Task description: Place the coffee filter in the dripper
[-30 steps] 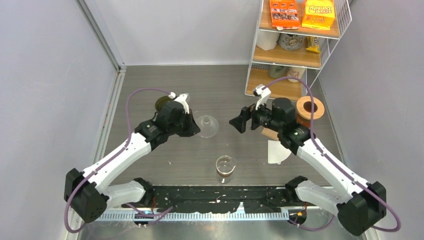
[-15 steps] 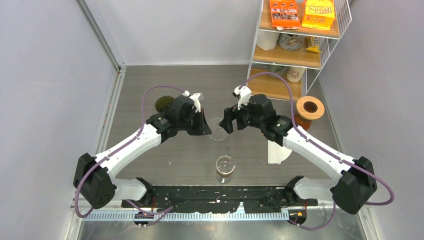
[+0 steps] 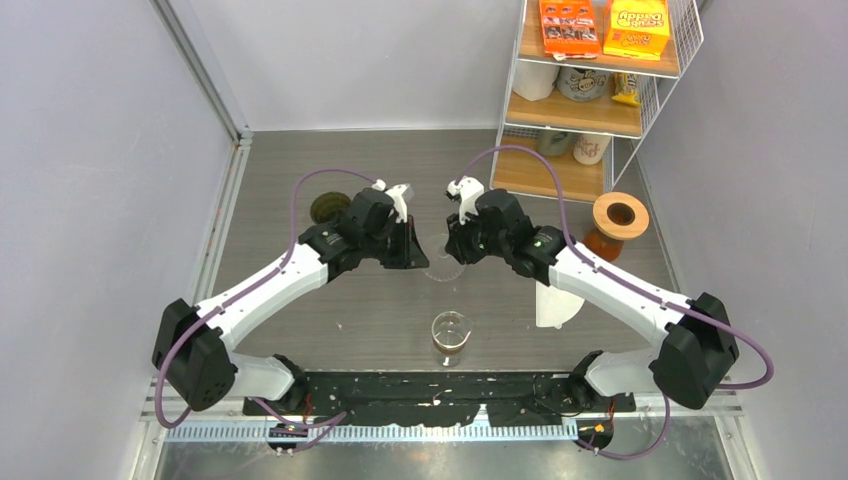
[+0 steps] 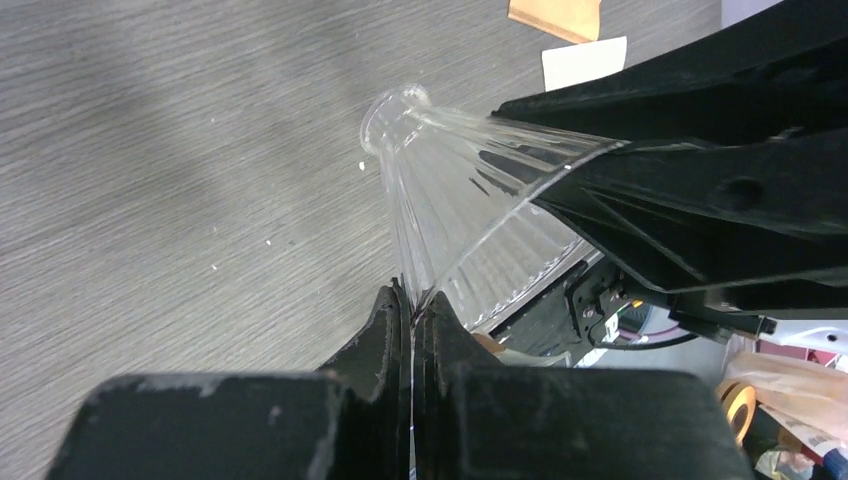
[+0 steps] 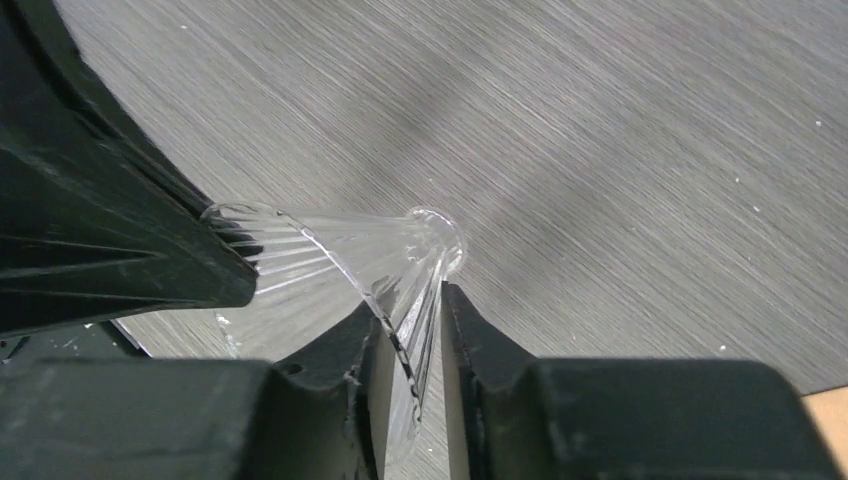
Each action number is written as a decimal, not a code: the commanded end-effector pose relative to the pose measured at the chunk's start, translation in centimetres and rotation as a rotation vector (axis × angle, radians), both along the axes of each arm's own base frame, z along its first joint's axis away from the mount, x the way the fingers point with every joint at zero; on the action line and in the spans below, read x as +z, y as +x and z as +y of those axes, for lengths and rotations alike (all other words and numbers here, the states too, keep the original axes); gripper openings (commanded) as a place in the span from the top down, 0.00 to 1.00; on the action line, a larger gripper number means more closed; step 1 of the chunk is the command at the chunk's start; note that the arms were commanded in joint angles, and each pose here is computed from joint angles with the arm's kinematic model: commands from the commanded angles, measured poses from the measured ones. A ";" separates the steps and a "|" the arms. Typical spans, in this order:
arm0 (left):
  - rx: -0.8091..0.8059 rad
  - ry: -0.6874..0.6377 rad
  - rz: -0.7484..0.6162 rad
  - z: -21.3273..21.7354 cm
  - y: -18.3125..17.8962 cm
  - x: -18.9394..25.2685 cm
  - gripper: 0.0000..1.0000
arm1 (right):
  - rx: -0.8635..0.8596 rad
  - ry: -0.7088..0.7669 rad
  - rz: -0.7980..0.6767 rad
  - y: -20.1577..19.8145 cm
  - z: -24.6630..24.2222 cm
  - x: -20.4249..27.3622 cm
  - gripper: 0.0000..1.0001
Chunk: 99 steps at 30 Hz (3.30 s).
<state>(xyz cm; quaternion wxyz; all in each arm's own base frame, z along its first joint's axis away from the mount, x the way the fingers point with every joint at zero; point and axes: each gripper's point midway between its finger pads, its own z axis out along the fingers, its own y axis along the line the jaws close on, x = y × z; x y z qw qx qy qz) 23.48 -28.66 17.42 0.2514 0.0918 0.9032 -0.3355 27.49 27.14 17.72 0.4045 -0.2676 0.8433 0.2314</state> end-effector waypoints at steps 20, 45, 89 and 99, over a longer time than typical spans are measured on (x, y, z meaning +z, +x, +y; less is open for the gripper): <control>0.083 -0.038 -0.380 3.2 1.6 8.7 0.00 | -0.318 0.084 0.013 3.5 -6.2 5.4 0.95; 0.434 -0.066 -0.708 13.2 9.0 13.2 0.00 | -1.031 0.225 0.112 6.5 -35.8 9.5 0.95; 0.428 -0.039 -0.727 15.0 8.0 10.5 0.00 | -1.191 0.133 0.370 6.9 -41.5 1.0 0.95; 0.443 -0.032 -0.719 15.4 8.3 10.2 0.00 | -1.227 0.113 0.527 4.8 -41.8 -3.9 0.95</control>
